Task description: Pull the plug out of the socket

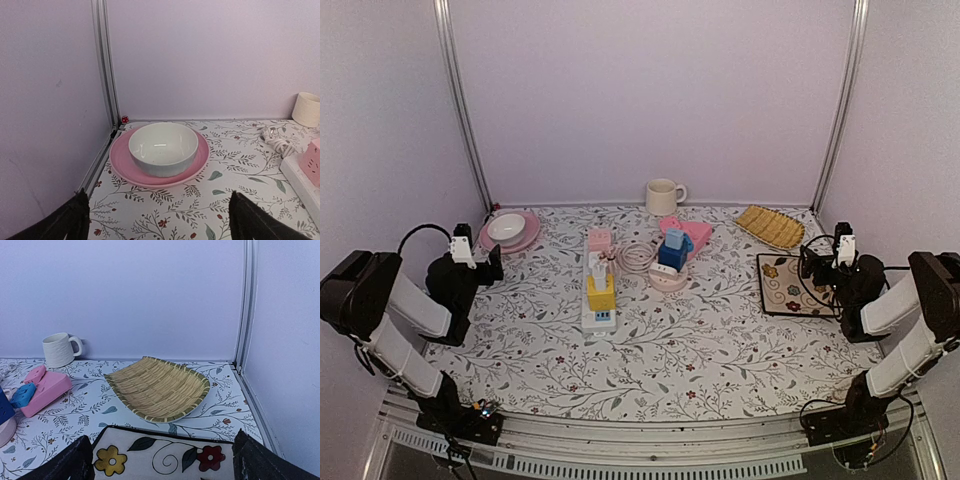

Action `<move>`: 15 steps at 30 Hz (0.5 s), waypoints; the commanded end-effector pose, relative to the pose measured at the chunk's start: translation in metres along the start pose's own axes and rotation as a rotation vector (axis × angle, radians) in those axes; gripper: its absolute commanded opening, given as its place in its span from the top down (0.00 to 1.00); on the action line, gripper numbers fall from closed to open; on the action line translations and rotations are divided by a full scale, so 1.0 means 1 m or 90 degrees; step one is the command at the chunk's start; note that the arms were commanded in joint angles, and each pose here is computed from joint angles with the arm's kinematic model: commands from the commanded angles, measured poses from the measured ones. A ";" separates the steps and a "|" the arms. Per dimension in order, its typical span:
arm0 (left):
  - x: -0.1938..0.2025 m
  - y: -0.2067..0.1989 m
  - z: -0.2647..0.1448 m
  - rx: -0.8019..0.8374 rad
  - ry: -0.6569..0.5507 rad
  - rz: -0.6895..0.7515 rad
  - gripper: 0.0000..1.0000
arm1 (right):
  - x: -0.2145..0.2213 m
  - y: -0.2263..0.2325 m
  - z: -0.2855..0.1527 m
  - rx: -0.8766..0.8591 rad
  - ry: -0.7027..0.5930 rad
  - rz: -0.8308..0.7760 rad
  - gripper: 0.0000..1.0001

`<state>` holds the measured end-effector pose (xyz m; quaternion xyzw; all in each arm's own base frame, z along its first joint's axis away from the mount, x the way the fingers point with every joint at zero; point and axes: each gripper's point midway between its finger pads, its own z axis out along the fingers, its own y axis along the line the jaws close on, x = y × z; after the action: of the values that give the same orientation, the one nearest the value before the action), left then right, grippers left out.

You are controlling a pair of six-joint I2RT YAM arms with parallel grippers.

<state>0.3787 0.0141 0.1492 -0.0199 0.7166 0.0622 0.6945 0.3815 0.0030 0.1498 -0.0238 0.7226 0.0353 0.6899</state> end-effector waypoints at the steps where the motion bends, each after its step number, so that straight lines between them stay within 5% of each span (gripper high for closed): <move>1: -0.008 0.001 0.002 -0.002 -0.019 0.003 0.03 | -0.005 0.001 0.003 -0.007 -0.014 -0.005 0.01; 11: -0.010 0.004 0.005 -0.013 -0.008 0.004 0.03 | -0.005 0.001 0.003 -0.006 -0.013 -0.005 0.01; 15: -0.014 0.001 0.023 -0.011 0.052 0.006 0.03 | -0.005 0.001 0.003 -0.006 -0.014 -0.005 0.01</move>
<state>0.3846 0.0150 0.1492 -0.0208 0.7267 0.0650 0.6835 0.3815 0.0030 0.1498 -0.0239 0.7226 0.0355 0.6899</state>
